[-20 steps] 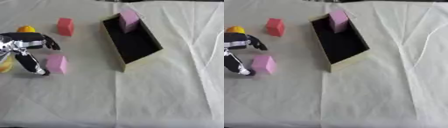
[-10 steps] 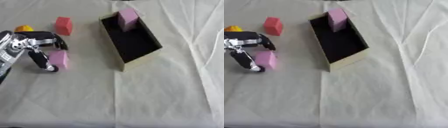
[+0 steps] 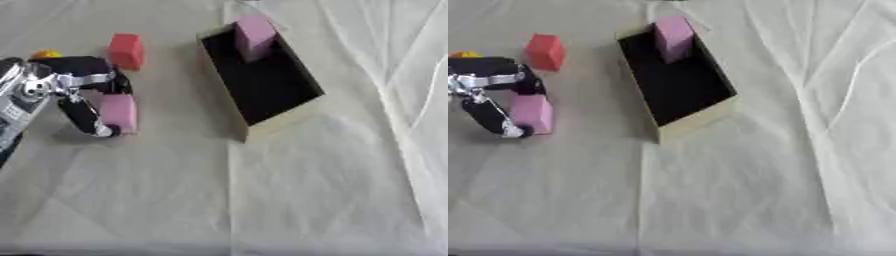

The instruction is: Pick up objects on the table and place them in the box.

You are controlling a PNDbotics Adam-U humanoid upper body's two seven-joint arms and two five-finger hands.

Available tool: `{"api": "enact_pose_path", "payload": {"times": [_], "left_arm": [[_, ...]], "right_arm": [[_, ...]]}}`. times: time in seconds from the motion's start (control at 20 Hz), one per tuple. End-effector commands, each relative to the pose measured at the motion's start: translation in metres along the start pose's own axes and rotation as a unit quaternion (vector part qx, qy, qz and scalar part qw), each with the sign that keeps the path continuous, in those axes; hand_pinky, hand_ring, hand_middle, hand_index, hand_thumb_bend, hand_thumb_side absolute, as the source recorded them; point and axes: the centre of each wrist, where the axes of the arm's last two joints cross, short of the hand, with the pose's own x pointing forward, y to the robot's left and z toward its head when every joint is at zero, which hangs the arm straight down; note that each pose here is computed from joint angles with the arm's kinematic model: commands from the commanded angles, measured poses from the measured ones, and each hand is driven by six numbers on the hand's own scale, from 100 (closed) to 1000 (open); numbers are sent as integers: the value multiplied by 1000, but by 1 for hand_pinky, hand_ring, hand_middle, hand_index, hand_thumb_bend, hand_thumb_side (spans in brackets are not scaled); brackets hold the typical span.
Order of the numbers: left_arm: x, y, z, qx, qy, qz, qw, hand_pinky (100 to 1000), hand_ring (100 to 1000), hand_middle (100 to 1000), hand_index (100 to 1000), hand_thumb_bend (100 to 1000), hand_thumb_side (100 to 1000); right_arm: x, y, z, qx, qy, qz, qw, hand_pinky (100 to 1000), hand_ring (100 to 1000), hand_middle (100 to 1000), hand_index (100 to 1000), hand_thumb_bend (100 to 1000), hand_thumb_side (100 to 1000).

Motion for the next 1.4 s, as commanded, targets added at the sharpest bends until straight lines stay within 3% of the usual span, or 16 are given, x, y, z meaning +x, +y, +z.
{"api": "enact_pose_path", "payload": {"times": [0.05,0.45,0.8,1.05,1.4], "left_arm": [[0,28,17,51,6,-23,998,691,593,483,583,302,100],[33,80,23,129,-49,-39,990,688,594,499,593,254,100],[83,113,15,192,-145,-27,970,680,593,500,599,203,100],[99,121,-5,211,-175,-6,962,674,591,498,596,215,105],[94,117,-33,230,-178,3,957,680,604,516,615,224,126]], "right_arm": [[7,-6,-6,-4,-17,2,1000,852,752,783,852,100,790],[8,-5,-7,0,-20,0,1000,854,753,783,852,100,794],[17,-4,-19,-7,-42,-18,999,855,756,786,854,100,790],[27,-4,-31,-17,-65,-41,997,856,756,788,854,100,787],[34,-2,-38,-17,-75,-57,995,856,756,787,853,100,789]]}}
